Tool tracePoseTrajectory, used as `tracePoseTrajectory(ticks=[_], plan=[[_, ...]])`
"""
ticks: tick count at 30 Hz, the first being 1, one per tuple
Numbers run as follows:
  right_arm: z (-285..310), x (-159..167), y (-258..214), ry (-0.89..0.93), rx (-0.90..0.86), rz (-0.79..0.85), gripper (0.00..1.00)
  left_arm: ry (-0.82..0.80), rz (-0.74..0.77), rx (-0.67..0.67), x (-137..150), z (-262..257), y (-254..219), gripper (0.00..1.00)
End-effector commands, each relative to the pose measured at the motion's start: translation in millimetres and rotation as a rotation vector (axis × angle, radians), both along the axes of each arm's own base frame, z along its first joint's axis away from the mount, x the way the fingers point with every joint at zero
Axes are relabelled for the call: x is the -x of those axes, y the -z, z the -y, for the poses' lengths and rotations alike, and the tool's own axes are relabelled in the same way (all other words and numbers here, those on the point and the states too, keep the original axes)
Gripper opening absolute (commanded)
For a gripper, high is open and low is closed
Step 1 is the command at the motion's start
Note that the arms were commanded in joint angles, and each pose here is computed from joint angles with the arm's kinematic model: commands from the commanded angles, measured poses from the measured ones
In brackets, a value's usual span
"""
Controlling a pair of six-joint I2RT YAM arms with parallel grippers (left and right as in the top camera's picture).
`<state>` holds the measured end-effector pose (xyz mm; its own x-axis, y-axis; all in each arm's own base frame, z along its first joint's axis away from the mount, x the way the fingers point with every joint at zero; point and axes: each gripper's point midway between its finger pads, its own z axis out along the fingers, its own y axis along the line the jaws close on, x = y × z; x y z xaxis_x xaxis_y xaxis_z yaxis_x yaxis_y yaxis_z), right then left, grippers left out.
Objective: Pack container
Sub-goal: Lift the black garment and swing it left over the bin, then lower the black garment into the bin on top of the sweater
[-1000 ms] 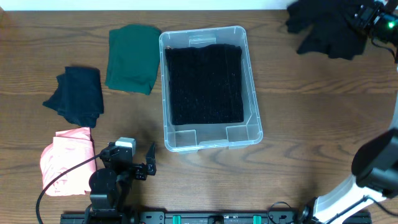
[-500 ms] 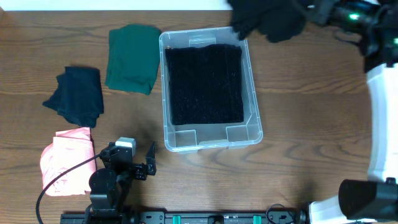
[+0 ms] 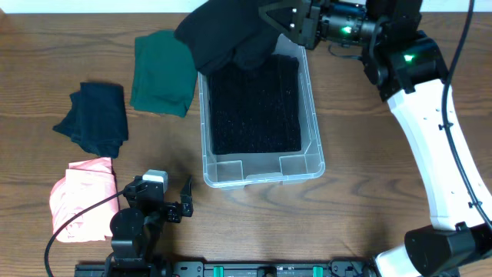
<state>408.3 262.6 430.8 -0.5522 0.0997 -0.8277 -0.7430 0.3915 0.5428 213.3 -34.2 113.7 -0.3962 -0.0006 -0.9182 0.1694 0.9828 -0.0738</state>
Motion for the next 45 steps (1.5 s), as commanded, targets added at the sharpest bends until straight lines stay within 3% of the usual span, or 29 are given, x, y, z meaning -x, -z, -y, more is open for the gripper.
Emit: tracePoseTrajectory(ticks=[1, 9, 16, 21, 32, 35, 41, 45], plan=[[-6.0, -14.7, 8.9, 0.048, 0.019, 0.007, 0.02, -0.001, -0.012, -0.007, -0.1, -0.5, 7.7, 0.98], [-44.9, -32.1, 38.4, 0.0, -0.019, -0.06, 0.01, -0.001, -0.012, -0.007, -0.1, -0.5, 7.7, 0.98], [-56.8, -23.4, 66.0, -0.058, 0.015, -0.15, 0.01, -0.001, -0.012, -0.007, -0.1, -0.5, 7.7, 0.98], [-30.7, -26.9, 126.7, 0.038, 0.191, -0.276, 0.01, -0.001, -0.012, -0.007, -0.1, -0.5, 7.7, 0.98], [-11.8, -10.5, 222.3, 0.047, 0.284, -0.47, 0.01, -0.001, -0.012, -0.007, -0.1, -0.5, 7.7, 0.98], [-19.8, -10.0, 209.5, -0.007, 0.231, -0.428, 0.01, -0.001, -0.012, -0.007, -0.1, -0.5, 7.7, 0.98], [-51.3, -18.2, 114.8, -0.146, -0.077, -0.239, 0.01, -0.001, -0.012, -0.007, -0.1, -0.5, 7.7, 0.98], [-65.6, -7.2, 54.4, -0.229, -0.228, -0.076, 0.01, -0.001, -0.012, -0.007, -0.1, -0.5, 7.7, 0.98]])
